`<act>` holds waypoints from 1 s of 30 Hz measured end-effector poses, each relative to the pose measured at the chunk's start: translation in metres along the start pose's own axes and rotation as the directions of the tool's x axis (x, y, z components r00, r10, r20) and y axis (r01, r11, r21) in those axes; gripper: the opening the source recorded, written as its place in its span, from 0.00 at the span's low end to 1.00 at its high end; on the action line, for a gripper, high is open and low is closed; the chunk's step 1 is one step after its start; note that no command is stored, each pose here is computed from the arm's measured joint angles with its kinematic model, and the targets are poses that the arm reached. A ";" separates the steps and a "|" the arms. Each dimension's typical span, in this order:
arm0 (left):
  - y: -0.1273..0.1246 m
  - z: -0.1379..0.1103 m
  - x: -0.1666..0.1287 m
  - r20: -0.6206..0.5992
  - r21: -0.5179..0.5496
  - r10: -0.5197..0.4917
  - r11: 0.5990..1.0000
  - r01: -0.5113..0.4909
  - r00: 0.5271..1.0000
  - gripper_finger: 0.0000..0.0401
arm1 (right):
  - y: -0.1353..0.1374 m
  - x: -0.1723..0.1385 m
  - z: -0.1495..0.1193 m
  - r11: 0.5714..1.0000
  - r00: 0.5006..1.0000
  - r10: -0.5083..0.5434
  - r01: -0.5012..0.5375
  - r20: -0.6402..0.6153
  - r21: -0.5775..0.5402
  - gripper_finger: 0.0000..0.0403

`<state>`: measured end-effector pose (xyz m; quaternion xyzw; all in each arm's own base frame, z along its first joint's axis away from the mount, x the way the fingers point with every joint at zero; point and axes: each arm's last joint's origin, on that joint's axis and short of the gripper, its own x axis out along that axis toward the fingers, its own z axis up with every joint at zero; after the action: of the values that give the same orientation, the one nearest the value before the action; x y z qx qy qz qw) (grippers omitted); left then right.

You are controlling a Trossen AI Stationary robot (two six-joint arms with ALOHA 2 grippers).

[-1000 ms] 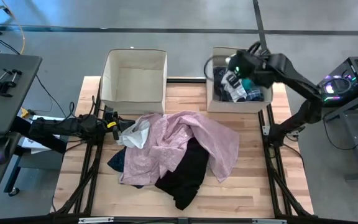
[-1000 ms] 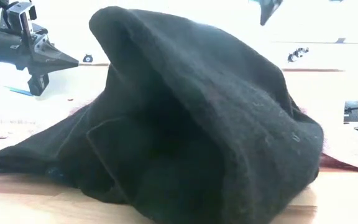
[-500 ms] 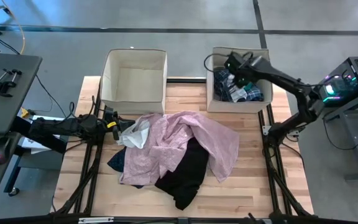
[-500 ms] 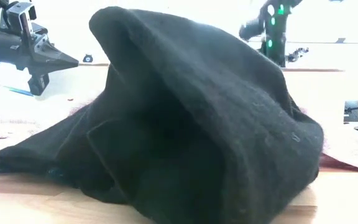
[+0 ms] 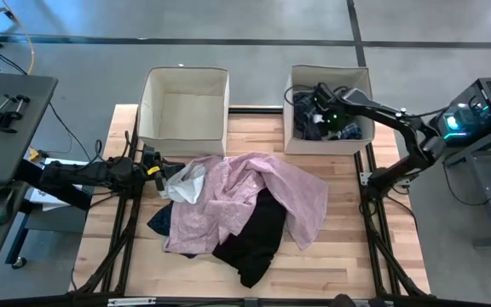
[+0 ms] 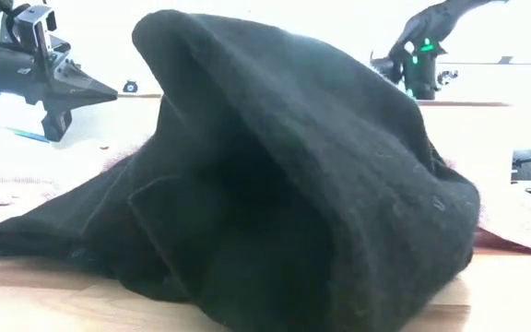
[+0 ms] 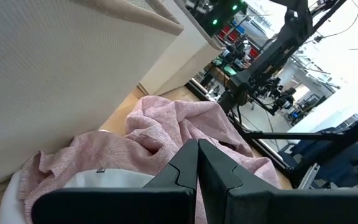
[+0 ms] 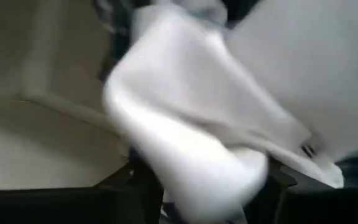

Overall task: Sort clothes
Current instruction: Put the white sock into the top right laundry bin, then put the pink polo into the top right laundry bin

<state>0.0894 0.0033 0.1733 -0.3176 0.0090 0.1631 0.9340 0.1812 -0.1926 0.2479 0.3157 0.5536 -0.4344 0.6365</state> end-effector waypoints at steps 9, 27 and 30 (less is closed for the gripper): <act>0.000 0.000 0.000 0.000 0.002 0.000 1.000 0.000 1.000 0.00 | 0.010 -0.082 -0.002 0.997 0.946 0.079 -0.070 0.313 -0.040 0.41; 0.000 0.000 0.000 0.011 0.010 0.014 1.000 -0.014 1.000 0.00 | 0.154 -0.116 -0.119 0.801 0.697 0.516 -0.187 0.498 -0.569 0.40; 0.001 0.000 0.000 0.014 0.010 0.018 1.000 -0.018 1.000 0.00 | 0.181 -0.103 -0.122 0.735 0.681 0.592 -0.236 0.431 -0.636 0.40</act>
<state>0.0893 0.0039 0.1732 -0.3115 0.0064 0.1735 0.9343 0.2910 0.0121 0.3113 0.0913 0.3247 -0.1772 0.9246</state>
